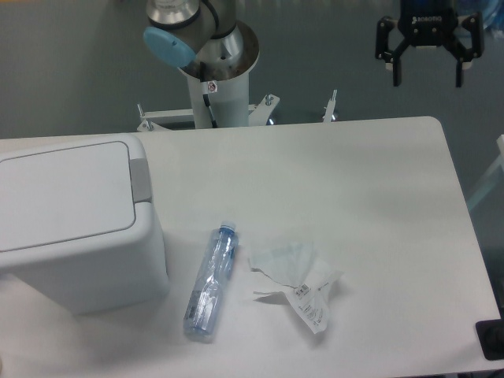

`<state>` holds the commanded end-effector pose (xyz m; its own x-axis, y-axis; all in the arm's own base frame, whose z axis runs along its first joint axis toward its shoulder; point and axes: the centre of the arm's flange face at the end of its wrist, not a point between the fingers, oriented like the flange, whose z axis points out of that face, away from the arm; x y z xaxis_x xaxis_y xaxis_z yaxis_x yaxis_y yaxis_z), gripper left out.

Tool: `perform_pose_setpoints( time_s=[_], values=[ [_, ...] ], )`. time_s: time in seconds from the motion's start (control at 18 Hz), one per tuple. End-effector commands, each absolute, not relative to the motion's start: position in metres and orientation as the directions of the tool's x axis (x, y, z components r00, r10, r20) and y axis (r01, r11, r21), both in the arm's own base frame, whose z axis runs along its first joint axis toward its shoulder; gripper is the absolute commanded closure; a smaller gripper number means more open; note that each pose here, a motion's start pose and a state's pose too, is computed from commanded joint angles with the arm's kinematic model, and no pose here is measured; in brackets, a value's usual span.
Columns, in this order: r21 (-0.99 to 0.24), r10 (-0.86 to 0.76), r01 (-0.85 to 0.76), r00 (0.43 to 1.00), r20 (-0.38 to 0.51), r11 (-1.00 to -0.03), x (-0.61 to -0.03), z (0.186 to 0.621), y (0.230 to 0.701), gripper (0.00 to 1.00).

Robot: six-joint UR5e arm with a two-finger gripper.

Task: Open the trash can
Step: 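Move the open gripper from its start pose toward the trash can, then lower the gripper toward the lid edge of the white trash can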

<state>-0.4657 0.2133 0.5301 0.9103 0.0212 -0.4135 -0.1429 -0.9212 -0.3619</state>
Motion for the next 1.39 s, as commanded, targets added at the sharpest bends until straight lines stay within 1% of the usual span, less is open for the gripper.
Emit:
perform_pose_setpoints(
  time_s=[0.17, 0.39, 0.56, 0.67, 0.72, 0.89, 1.0, 1.17, 1.39],
  values=[
    [-0.359, 0.022, -0.144, 0.908, -0.419, -0.922, -0.466, 0.534, 0.213, 0.0],
    [-0.361, 0.009, -0.153, 0.912, -0.409, -0.92, -0.46, 0.529, 0.221, 0.0],
    [-0.365, -0.013, -0.174, 0.915, -0.404, -0.915, -0.447, 0.532, 0.241, 0.0],
    [-0.409, 0.104, -0.061, 0.923, -0.369, -0.91, -0.438, 0.539, 0.243, 0.0],
    [-0.427, 0.137, -0.03, 0.925, -0.354, -0.904, -0.436, 0.541, 0.247, 0.0],
    [-0.436, 0.123, -0.036, 0.936, -0.331, -0.899, -0.421, 0.54, 0.269, 0.0],
    [-0.47, 0.198, 0.041, 0.936, -0.29, -0.881, -0.411, 0.545, 0.274, 0.0],
    [-0.528, 0.306, 0.174, 0.936, -0.173, -0.831, -0.388, 0.541, 0.309, 0.0],
    [-0.578, 0.378, 0.296, 0.925, -0.024, -0.761, -0.359, 0.541, 0.346, 0.0]
  ],
)
